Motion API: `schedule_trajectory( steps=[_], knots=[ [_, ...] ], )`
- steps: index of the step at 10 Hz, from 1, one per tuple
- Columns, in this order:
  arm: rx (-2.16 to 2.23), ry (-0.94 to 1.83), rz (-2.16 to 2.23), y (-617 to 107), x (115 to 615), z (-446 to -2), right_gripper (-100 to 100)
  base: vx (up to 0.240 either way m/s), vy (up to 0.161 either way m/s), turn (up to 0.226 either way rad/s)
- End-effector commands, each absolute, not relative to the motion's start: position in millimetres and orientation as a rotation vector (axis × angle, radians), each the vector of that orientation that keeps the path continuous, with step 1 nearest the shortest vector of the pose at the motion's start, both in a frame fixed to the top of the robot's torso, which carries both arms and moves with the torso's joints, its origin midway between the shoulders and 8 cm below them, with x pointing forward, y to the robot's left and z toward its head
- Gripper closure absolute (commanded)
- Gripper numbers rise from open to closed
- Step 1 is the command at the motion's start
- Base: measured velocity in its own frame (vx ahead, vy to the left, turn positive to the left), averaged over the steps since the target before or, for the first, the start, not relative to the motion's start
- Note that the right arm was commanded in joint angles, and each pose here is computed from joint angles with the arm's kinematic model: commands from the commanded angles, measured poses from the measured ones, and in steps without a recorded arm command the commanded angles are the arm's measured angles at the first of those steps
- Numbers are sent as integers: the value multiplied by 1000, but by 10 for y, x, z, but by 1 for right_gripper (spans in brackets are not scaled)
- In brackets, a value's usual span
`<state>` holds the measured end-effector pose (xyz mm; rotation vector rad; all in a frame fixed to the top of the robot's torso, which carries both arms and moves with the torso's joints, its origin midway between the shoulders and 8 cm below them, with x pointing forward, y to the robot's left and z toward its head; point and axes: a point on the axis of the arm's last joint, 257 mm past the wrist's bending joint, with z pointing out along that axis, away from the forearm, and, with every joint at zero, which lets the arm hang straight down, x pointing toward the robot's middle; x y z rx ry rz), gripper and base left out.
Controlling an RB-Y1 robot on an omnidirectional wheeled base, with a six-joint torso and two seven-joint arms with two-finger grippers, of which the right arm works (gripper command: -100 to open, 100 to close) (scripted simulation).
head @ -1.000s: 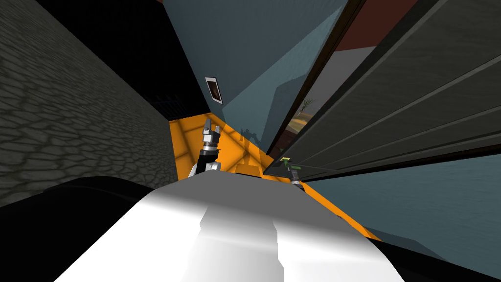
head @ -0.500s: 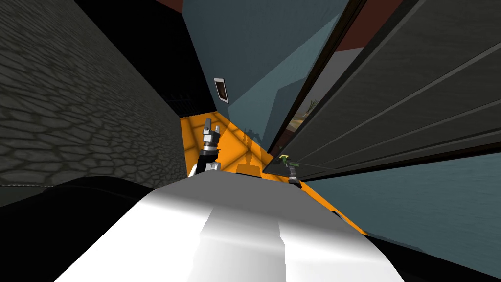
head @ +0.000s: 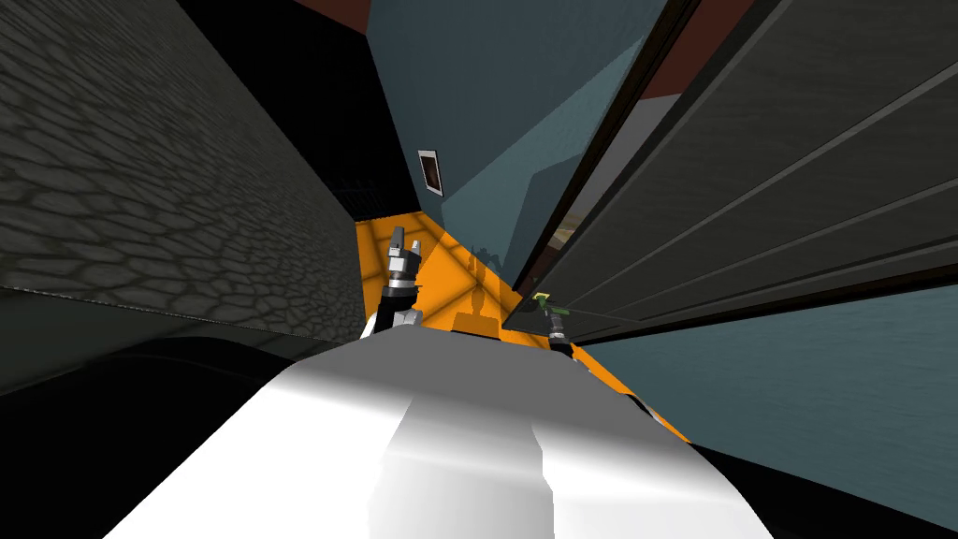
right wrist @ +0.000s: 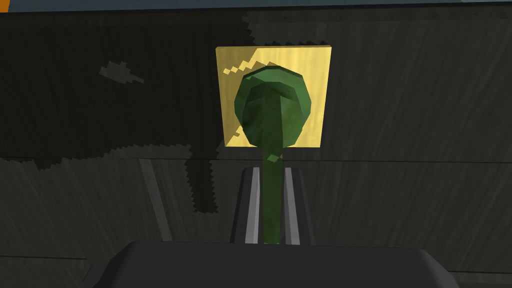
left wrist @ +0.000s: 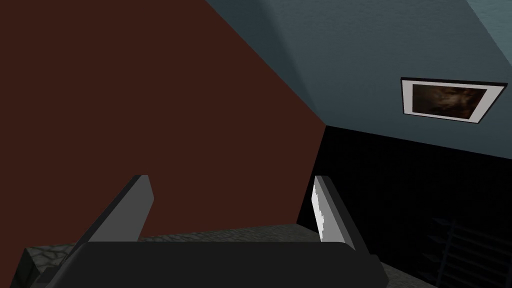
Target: Pull the door open
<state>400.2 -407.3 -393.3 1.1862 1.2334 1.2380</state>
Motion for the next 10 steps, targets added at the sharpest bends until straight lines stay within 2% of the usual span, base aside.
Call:
schedule_trajectory(
  steps=[1,5,10],
  knots=[
    [1192,1232,1234,-4036,4087,-3940,100,-158,-61,118],
    [1196,1231,1234,-3974,4190,-3938,100,-144,-79,80],
    [1201,1227,1227,-3922,4270,-3942,100,-195,-65,164]
  ],
)
